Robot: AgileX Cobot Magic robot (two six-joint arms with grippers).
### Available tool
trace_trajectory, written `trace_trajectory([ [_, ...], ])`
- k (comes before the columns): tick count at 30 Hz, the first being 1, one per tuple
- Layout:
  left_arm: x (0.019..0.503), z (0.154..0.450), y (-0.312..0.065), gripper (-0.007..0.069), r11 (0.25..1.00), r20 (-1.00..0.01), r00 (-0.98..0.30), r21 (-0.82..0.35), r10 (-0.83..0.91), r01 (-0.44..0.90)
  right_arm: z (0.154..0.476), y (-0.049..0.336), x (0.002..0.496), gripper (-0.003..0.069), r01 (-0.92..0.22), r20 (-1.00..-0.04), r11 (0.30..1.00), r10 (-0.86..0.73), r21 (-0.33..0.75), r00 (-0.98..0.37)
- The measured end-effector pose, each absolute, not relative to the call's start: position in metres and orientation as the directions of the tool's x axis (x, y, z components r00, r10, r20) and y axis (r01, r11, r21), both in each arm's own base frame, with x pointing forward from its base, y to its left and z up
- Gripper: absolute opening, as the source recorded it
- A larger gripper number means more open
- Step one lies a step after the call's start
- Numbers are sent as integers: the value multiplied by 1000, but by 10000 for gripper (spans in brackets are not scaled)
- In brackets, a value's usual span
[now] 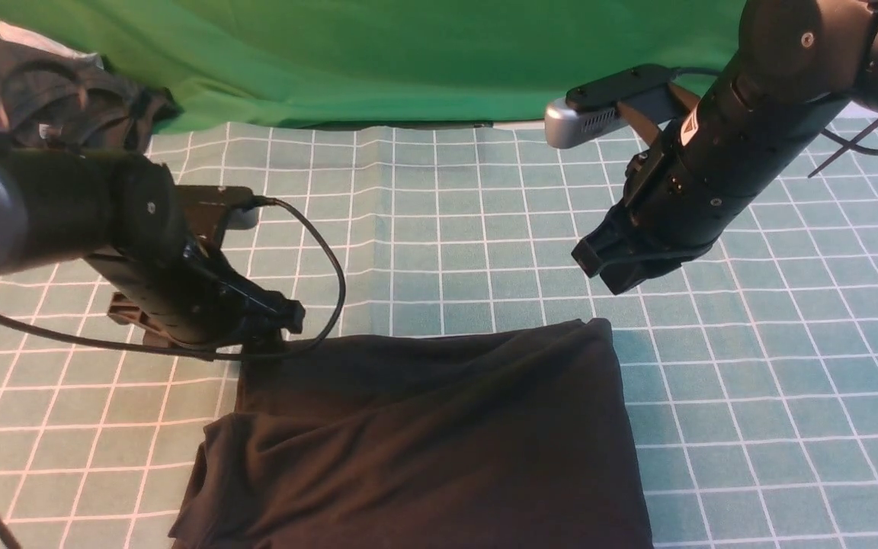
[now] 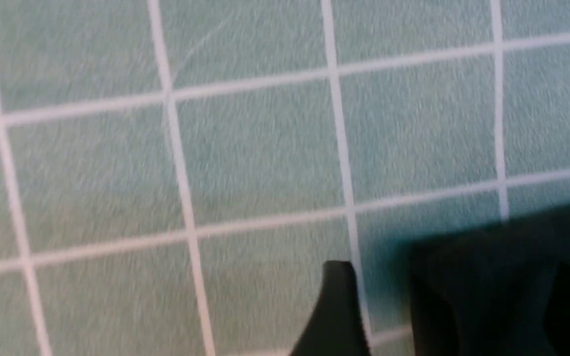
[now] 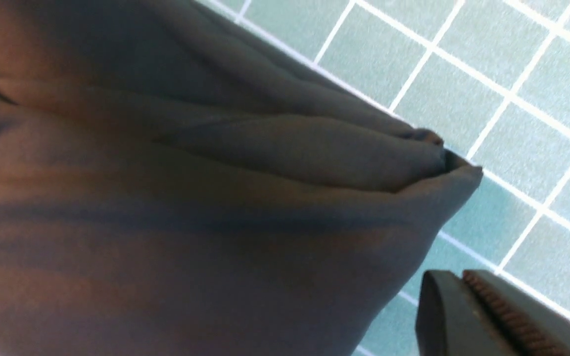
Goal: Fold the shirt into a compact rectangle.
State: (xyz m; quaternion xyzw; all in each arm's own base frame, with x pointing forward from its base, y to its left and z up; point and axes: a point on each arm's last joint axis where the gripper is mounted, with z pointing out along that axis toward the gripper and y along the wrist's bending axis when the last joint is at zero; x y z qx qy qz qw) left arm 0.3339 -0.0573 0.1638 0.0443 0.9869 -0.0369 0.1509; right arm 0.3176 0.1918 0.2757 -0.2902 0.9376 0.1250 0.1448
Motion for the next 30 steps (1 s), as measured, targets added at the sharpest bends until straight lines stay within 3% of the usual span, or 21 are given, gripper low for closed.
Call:
trace_trajectory([
  [4, 337, 152, -58, 547, 992, -284, -954, -54, 98, 118, 276, 192, 318, 39, -580, -346, 800, -507, 150, -789],
  [9, 339, 151, -58, 444, 985, -288, -946, -38, 148, 166, 276, 192, 319, 42, -580, -362, 802, -502, 147, -786],
  [10, 340, 151, -59, 353, 985, -292, -945, -45, 148, 168, 275, 193, 320, 44, -579, -369, 802, -499, 145, -784],
  [11, 340, 151, -59, 340, 984, -292, -945, -47, 148, 169, 275, 193, 320, 44, -579, -370, 803, -498, 145, -784],
  [12, 341, 153, -61, 226, 985, -281, -950, -66, 135, 159, 274, 193, 320, 47, -577, -374, 804, -496, 144, -784],
  [15, 343, 154, -64, 60, 983, -254, -959, -96, 125, 154, 273, 193, 321, 50, -577, -378, 804, -495, 142, -783],
  [18, 346, 160, -65, 29, 981, -243, -961, -106, 132, 162, 272, 192, 323, 57, -575, -383, 808, -493, 133, -781],
  [24, 355, 177, -68, 25, 978, -233, -962, -116, 143, 173, 253, 171, 346, 106, -442, -351, 882, -368, 160, -861],
  [26, 357, 182, -68, 25, 977, -226, -963, -114, 150, 179, 240, 161, 354, 170, -397, -304, 900, -333, 181, -893],
  [30, 357, 185, -68, 24, 977, -214, -965, -115, 155, 182, 220, 162, 359, 387, -375, -247, 904, -322, 206, -914],
])
